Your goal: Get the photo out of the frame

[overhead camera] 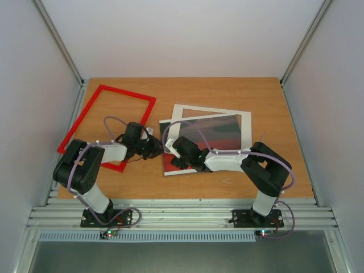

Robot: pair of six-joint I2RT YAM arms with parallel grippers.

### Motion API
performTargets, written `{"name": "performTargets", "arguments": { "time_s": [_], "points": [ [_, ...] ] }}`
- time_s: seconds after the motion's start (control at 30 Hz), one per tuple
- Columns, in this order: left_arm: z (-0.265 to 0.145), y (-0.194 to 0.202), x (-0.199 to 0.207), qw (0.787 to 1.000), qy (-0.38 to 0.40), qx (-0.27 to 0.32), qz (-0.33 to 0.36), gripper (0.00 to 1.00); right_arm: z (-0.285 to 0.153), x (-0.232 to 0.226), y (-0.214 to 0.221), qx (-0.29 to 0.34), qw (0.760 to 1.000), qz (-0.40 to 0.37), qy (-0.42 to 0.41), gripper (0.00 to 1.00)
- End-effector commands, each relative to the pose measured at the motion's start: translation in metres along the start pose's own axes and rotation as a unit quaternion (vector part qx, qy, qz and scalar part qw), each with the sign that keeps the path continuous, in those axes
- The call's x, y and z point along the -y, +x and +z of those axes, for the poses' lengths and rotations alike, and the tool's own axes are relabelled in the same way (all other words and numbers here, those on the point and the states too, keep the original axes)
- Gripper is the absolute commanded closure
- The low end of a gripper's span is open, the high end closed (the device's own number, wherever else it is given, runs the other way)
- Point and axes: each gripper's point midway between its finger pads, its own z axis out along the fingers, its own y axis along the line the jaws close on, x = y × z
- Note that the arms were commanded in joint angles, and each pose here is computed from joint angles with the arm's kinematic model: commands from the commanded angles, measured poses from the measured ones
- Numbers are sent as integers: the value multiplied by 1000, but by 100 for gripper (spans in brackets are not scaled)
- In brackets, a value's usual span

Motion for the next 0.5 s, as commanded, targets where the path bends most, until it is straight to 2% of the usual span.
{"name": "performTargets", "arguments": {
  "time_s": [0.0,0.13,0.27,0.47],
  "points": [
    [3,1,7,1000,20,-2,10,73,5,9,-20,27,999,-24,35,17],
    [4,2,8,1000,22,-3,10,73,11,6,-19,26,998,-34,42,19],
    [4,4,10,1000,24,-5,10,73,17,6,-19,25,997,-45,53,25],
    [4,6,11,1000,25,-5,9,73,19,9,-21,29,995,-54,74,48]
  ]
}}
